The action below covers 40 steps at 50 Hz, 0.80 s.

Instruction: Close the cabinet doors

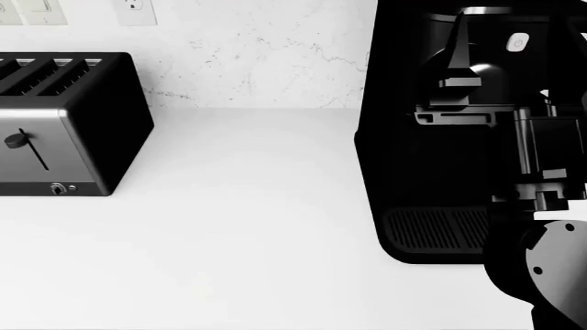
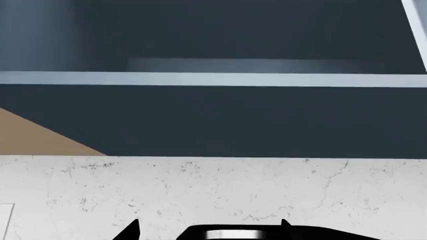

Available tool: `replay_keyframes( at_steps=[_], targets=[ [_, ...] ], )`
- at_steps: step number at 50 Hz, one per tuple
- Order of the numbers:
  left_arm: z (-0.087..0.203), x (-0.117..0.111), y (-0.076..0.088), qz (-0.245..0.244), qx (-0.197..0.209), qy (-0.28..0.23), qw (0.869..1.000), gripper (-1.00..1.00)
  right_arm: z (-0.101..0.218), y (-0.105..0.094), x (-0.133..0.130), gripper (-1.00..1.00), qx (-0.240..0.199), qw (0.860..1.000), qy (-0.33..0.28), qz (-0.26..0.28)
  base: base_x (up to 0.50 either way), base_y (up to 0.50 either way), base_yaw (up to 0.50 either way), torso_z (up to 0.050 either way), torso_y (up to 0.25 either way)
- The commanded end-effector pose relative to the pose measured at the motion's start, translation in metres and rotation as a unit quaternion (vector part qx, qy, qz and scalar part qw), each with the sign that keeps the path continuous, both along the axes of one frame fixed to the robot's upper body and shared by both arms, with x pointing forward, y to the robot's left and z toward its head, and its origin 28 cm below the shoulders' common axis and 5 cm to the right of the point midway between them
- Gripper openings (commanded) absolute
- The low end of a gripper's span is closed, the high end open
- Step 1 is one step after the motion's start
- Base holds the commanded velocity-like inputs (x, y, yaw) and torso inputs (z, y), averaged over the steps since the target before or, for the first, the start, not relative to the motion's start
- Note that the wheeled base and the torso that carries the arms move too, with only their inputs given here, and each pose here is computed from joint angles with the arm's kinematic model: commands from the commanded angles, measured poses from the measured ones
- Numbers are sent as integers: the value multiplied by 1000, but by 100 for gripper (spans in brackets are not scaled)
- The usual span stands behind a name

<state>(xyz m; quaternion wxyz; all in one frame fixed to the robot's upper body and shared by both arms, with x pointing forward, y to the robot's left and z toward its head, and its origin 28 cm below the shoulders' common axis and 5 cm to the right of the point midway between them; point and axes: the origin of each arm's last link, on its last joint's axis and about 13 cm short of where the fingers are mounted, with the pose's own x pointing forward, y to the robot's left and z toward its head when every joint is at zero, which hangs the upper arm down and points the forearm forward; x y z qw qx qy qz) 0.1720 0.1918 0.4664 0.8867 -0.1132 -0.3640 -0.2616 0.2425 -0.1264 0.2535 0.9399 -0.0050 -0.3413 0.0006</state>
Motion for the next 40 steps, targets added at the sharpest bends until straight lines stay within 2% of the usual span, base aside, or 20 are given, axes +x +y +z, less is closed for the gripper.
replay_keyframes(
  at_steps=[1, 17, 32, 40],
  targets=[
    [-8, 26, -19, 21, 45, 47, 998, 100, 0, 0, 0, 100, 0, 1000, -1, 0, 0, 0, 0, 10, 0],
    [-12, 51, -34, 34, 56, 69, 995, 100, -1, 1, 0, 100, -3, 1000, 3, 3, 0, 0, 0, 1, 0],
    [-23, 63, -48, 47, 69, 75, 994, 100, -2, 2, 2, 100, -7, 1000, 4, 1, 0, 0, 0, 1, 0],
    [-20, 66, -54, 46, 72, 75, 994, 100, -2, 2, 2, 100, -7, 1000, 5, 2, 0, 0, 0, 0, 0]
  ],
)
